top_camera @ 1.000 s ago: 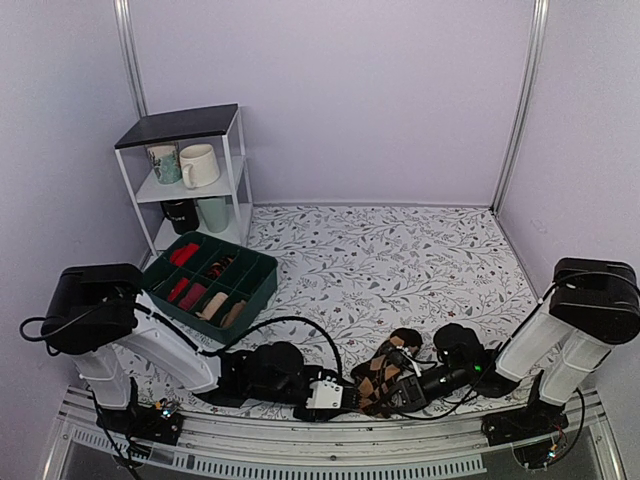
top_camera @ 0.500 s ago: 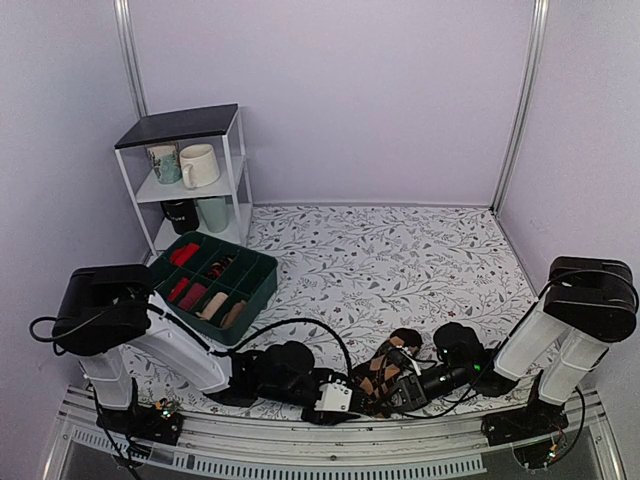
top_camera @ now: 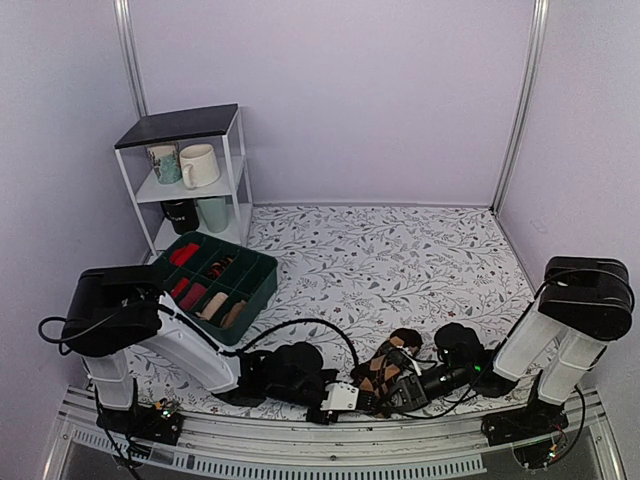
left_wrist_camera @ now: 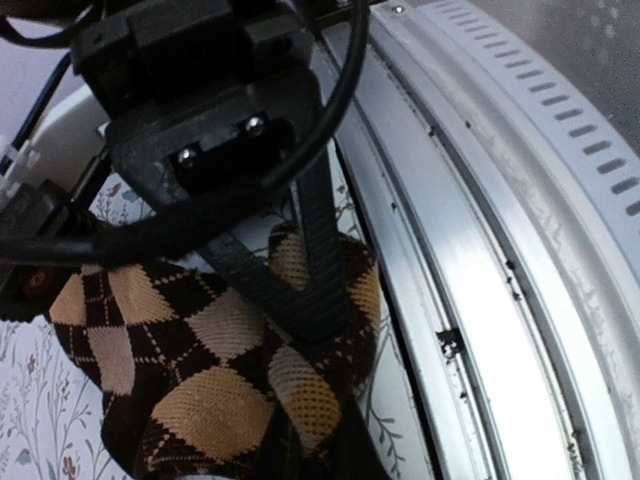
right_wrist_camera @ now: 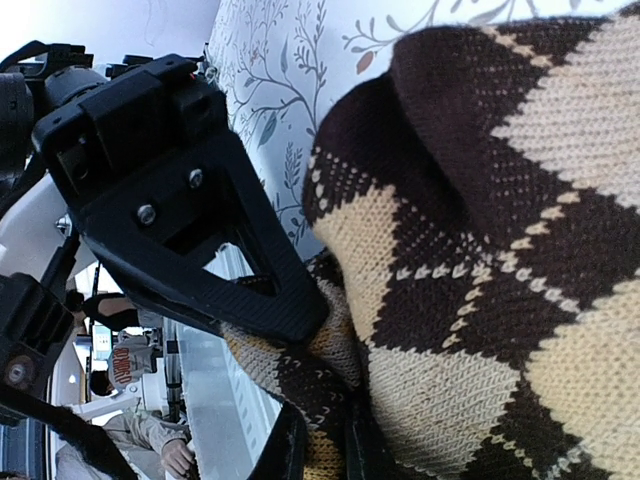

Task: Roll the socks
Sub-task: Roll the sock at the center of the board.

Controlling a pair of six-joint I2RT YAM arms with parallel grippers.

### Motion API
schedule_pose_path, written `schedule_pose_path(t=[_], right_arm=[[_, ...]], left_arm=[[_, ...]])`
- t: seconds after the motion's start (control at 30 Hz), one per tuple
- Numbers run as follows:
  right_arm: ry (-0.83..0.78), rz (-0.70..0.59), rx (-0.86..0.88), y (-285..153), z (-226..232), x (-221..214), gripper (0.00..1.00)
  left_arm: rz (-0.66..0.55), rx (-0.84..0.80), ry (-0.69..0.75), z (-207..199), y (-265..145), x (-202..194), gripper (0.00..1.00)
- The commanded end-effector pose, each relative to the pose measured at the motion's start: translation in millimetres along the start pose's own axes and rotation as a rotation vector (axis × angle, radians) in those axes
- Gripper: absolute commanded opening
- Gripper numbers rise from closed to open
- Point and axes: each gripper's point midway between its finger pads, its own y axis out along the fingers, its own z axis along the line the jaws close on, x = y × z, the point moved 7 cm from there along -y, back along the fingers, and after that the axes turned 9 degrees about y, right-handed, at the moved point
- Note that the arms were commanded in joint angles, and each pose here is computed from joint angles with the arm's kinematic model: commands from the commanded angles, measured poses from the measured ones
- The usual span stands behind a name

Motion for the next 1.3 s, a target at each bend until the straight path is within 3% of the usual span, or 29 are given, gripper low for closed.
schedule_pose_path(t=[0.0,0.13,0.3,0.6,0.8,1.0,1.27], right_arm=[[0.103,0.049,-0.096,-1.6,-24.8,-15.2,0.01],[0.066,0.01,-0.087,-3.8,-18.4,-9.8,0.13],[-0.068,-0.119,-0.125,-17.5,1.2,5.1,0.28],[-0.602,-0.476,-0.262,-61.8,28.4,21.6,0.45],[-0.837,-0.466,-0.31,-47.7,36.2,9.9,0.46],[-1.073,-0.374,-0.376,-16.5,45.6,-16.3,0.47],[-1.11,-0.341,-0.491,-0.1,34.9,-22.5,0.47]], left_arm=[[0.022,-0.055,-0.029,-5.2,4.6,-2.9,0.0],[0.04,-0.089,-0.1,-7.2,1.8,-6.2,0.0],[0.1,-0.128,-0.319,-9.5,-8.2,-21.7,0.0],[0.235,-0.255,-0.622,-19.3,-13.3,-56.8,0.0],[0.297,-0.324,-0.7,-27.6,-6.6,-75.0,0.0],[0.324,-0.352,-0.73,-33.2,-7.0,-82.7,0.0],[0.346,-0.374,-0.753,-39.8,-7.0,-90.6,0.0]])
